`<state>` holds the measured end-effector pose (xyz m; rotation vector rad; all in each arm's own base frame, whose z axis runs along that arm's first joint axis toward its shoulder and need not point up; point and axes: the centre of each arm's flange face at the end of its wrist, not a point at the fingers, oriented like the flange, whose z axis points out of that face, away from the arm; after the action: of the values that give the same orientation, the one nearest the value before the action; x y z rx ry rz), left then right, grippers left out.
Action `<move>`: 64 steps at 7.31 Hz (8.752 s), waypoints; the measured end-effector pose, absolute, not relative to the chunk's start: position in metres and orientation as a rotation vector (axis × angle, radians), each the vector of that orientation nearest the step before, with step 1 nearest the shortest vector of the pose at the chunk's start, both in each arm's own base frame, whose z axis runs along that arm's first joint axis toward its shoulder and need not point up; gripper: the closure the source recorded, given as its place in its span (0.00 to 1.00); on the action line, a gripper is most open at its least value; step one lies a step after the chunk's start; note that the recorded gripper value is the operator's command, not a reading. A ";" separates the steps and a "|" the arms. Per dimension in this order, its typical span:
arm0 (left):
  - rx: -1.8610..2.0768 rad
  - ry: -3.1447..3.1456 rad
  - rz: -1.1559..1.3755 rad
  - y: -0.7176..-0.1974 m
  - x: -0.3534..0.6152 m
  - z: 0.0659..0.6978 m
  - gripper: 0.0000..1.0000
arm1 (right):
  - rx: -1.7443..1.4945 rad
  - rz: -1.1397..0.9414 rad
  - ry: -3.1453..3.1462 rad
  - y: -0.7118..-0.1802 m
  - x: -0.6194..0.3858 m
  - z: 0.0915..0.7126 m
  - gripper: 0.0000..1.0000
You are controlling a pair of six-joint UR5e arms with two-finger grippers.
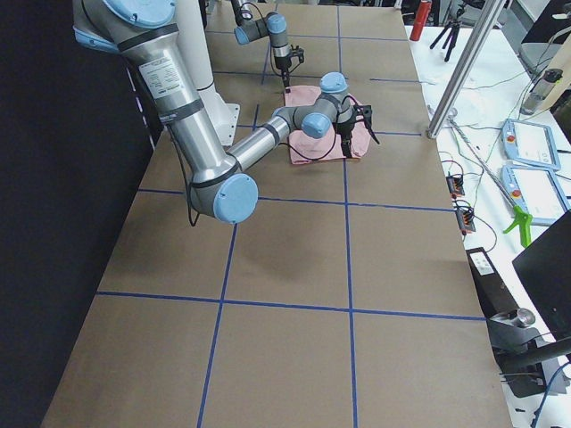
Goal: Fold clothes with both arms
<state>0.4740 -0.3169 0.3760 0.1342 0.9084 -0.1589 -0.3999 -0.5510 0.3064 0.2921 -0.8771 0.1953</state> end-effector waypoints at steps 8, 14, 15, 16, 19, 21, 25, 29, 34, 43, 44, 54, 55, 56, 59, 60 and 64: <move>0.447 0.677 -0.014 -0.521 0.378 0.426 1.00 | 0.287 0.213 -0.875 -0.544 -0.410 0.307 0.00; 0.665 0.614 0.168 -0.714 0.276 0.486 0.00 | 0.279 0.287 -0.899 -0.528 -0.437 0.292 0.18; 0.664 0.663 0.209 -0.715 0.256 0.483 0.00 | 0.263 0.344 -0.919 -0.521 -0.459 0.275 0.24; 0.666 0.697 0.218 -0.711 0.246 0.478 0.00 | 0.251 0.413 -0.934 -0.521 -0.489 0.254 0.24; 0.644 0.744 0.168 -0.697 0.243 0.478 0.00 | 0.236 0.528 -0.916 -0.521 -0.594 0.199 0.29; 0.624 0.754 0.144 -0.691 0.245 0.485 0.00 | 0.221 0.524 -0.882 -0.517 -0.640 0.181 0.34; 0.611 0.769 0.119 -0.686 0.251 0.484 0.00 | 0.242 0.474 -0.805 -0.511 -0.663 0.192 0.42; 0.607 0.769 0.117 -0.685 0.251 0.486 0.00 | 0.243 0.448 -0.784 -0.501 -0.674 0.196 0.62; 0.607 0.769 0.116 -0.685 0.251 0.486 0.00 | 0.234 0.458 -0.773 -0.499 -0.675 0.194 1.00; 0.617 0.815 0.120 -0.666 0.270 0.466 0.00 | 0.336 0.311 -0.794 -0.276 -0.559 0.257 1.00; 0.614 0.821 0.122 -0.663 0.275 0.464 0.00 | 0.360 0.295 -0.791 -0.244 -0.561 0.261 0.01; 0.349 1.111 -0.071 -0.410 0.398 0.374 0.11 | 0.384 0.311 -0.967 -0.212 -0.509 0.280 0.00; 0.272 1.103 -0.136 -0.366 0.424 0.359 0.33 | 0.383 0.311 -0.971 -0.212 -0.509 0.280 0.00; 0.210 1.097 -0.199 -0.331 0.447 0.352 0.37 | 0.382 0.311 -0.972 -0.211 -0.509 0.280 0.00; 0.095 1.092 -0.274 -0.271 0.486 0.351 0.44 | 0.382 0.313 -0.974 -0.211 -0.509 0.280 0.00; 0.073 1.095 -0.272 -0.259 0.492 0.350 0.44 | 0.382 0.313 -0.975 -0.211 -0.509 0.279 0.00; 0.028 1.095 -0.239 -0.229 0.507 0.350 0.51 | 0.382 0.312 -0.975 -0.211 -0.510 0.279 0.00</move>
<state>0.5065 -0.2291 0.3503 0.0277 1.0954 -0.2389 -0.5105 -0.2110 0.2791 0.3818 -0.9747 0.3121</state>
